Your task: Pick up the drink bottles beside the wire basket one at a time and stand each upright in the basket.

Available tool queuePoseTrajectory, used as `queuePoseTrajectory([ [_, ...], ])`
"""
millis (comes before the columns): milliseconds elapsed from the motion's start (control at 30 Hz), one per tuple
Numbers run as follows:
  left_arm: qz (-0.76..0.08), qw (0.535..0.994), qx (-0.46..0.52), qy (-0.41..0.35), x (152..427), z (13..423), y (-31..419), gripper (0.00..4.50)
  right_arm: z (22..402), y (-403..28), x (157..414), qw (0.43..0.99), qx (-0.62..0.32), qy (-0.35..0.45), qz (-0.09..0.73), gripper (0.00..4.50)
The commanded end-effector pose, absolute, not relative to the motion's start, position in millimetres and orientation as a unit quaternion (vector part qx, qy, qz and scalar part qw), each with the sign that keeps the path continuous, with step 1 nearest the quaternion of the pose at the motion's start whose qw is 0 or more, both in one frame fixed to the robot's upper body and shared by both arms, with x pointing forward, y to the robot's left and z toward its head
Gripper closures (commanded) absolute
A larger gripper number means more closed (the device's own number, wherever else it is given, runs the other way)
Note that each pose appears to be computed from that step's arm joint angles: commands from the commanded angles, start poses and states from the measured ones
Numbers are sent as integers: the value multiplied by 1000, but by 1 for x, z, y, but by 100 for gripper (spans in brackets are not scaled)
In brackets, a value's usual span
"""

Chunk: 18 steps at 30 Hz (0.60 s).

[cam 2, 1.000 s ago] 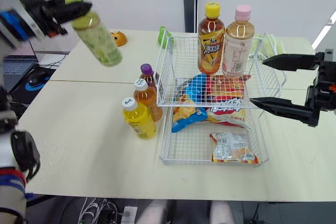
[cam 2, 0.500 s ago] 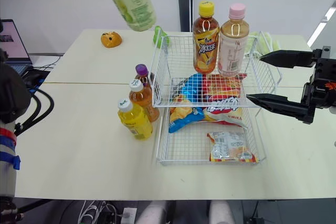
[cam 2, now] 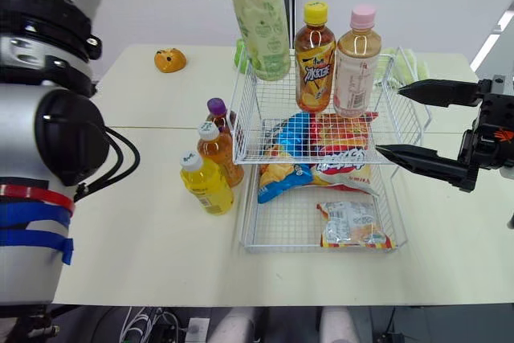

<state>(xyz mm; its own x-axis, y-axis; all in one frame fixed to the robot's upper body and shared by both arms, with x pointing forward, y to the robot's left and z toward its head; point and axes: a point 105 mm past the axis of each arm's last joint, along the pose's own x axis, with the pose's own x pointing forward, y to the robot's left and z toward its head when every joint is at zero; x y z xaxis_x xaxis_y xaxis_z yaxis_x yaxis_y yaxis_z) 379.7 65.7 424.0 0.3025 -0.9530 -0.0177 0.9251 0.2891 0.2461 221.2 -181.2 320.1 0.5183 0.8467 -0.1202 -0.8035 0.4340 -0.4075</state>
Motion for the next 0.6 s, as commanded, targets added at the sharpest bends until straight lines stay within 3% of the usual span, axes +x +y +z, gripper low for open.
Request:
queuePoseTrajectory([
  [33, -579, 799, 123, -101, 377, 436, 62, 315, 330, -183, 215, 848, -222, -79, 475, 0],
  [600, -566, 815, 105, -73, 397, 404, 47, 315, 331, -189, 213, 856, -220, -85, 460, 0],
])
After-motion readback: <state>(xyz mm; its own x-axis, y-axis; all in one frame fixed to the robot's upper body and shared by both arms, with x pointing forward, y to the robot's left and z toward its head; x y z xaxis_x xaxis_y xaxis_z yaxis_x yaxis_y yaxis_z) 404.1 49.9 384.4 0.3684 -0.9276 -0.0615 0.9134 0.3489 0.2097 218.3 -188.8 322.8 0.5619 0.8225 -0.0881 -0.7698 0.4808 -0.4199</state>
